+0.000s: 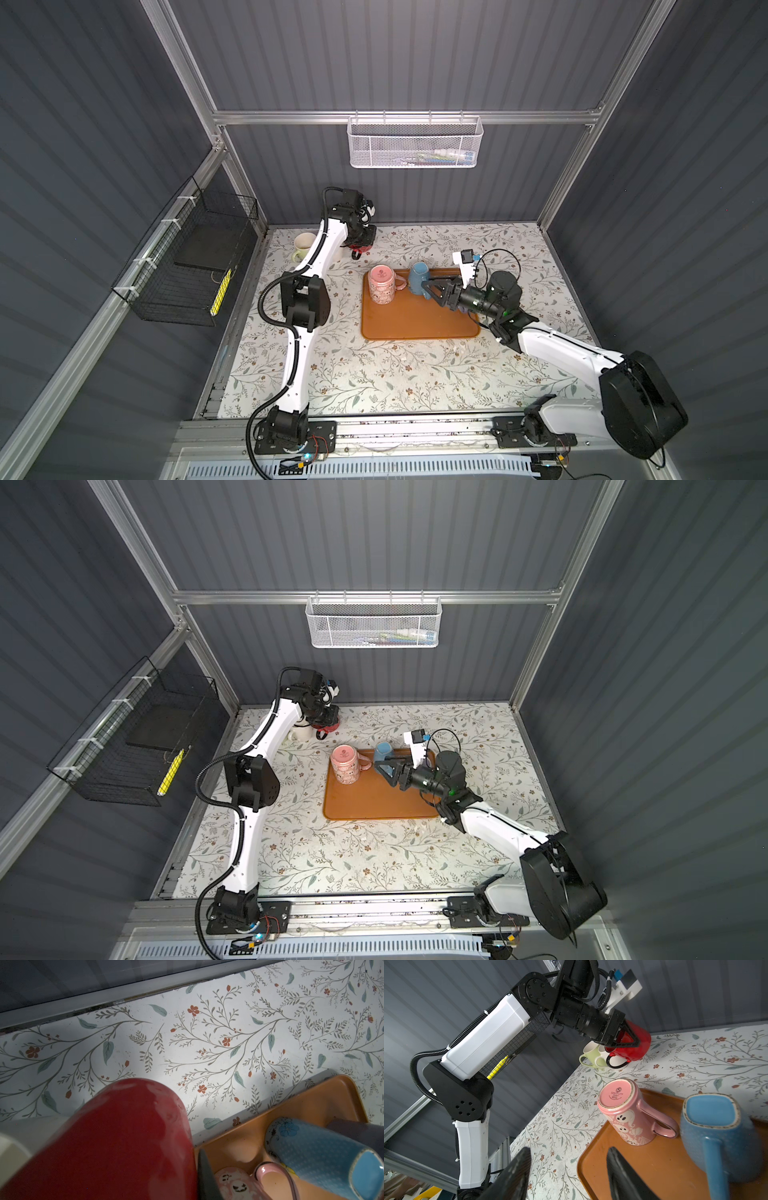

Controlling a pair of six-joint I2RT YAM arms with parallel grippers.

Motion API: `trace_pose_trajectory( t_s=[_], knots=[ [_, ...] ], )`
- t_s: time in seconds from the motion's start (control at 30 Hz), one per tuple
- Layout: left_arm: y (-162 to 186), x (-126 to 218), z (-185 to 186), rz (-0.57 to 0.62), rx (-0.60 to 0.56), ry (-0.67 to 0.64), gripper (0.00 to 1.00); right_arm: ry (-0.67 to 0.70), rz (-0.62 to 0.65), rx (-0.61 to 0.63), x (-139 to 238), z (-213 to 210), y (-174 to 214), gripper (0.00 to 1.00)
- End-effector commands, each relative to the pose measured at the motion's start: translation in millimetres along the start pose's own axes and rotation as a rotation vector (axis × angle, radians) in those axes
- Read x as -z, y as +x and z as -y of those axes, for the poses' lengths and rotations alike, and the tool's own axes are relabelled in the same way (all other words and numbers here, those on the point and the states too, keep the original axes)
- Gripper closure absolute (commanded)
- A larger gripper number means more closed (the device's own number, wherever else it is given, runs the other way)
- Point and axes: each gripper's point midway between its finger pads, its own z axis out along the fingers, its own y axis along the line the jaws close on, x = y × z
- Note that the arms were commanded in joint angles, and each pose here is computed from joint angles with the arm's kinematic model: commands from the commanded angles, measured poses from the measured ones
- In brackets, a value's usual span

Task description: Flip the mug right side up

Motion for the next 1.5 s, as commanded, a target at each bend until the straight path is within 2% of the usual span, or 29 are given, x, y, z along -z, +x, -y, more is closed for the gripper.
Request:
trace_pose_trajectory(
  t_s=[0.0,0.67,1.47],
  knots=[
    [-12.9,-0.4,-0.3,0.04,0.007,-0.034,1.0,-0.014,0.011,0.0,-0.9,-0.1,-2.4,0.4],
    [8.1,-27.9,-14.3,-0.046,-0.013,-0.099,1.0,-0.033,0.009,-0.014,-6.4,1.0,-3.0,0.4],
    [14.9,-48.5,-19.6,-0.056,-0.035,-0.104,1.0,-0.031,0.01,-0.033,-5.7,5.2,4.2,0.4]
  ],
)
